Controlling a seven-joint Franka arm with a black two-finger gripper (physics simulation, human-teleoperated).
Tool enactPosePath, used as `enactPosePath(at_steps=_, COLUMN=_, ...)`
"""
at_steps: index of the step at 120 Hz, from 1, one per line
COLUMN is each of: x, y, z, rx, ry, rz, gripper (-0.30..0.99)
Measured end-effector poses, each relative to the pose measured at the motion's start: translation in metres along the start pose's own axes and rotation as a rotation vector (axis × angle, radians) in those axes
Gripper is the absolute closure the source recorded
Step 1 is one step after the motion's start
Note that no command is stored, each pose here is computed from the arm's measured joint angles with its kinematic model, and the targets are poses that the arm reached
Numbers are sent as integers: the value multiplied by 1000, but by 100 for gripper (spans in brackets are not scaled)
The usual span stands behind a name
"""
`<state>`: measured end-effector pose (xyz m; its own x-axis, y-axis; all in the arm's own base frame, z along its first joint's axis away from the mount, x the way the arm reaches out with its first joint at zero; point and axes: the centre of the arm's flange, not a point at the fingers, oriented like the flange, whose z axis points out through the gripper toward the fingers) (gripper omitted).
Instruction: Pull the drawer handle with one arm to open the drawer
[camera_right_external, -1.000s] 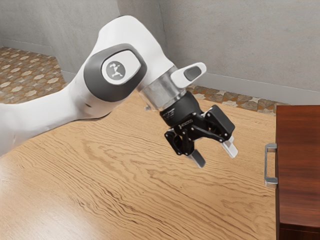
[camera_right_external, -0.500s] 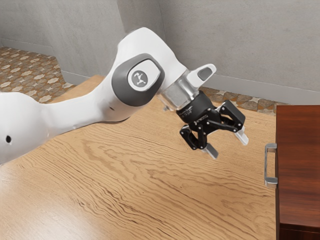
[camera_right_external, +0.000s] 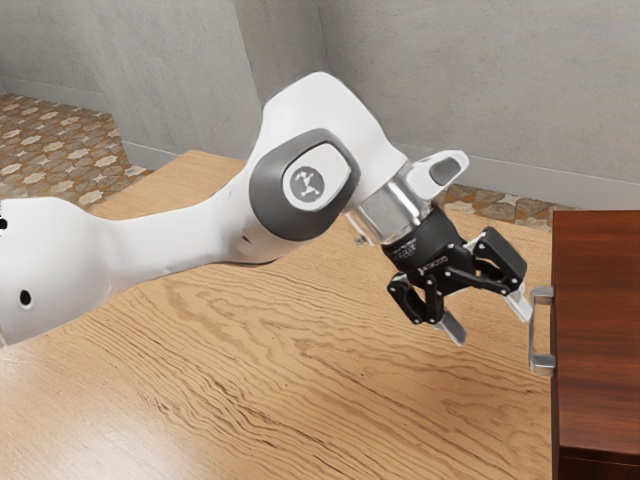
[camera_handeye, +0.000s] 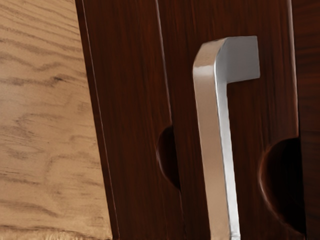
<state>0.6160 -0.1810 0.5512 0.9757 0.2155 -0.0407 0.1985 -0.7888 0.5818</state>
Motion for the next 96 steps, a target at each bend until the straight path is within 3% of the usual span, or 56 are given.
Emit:
enactPosePath(at_steps=40, x=-14, y=11, z=12, rx=0, ry=28, rz=-32, gripper=5)
enactPosePath(at_steps=96, x=-12, y=8, z=21, rx=-9, ry=59, rz=-129, gripper=19)
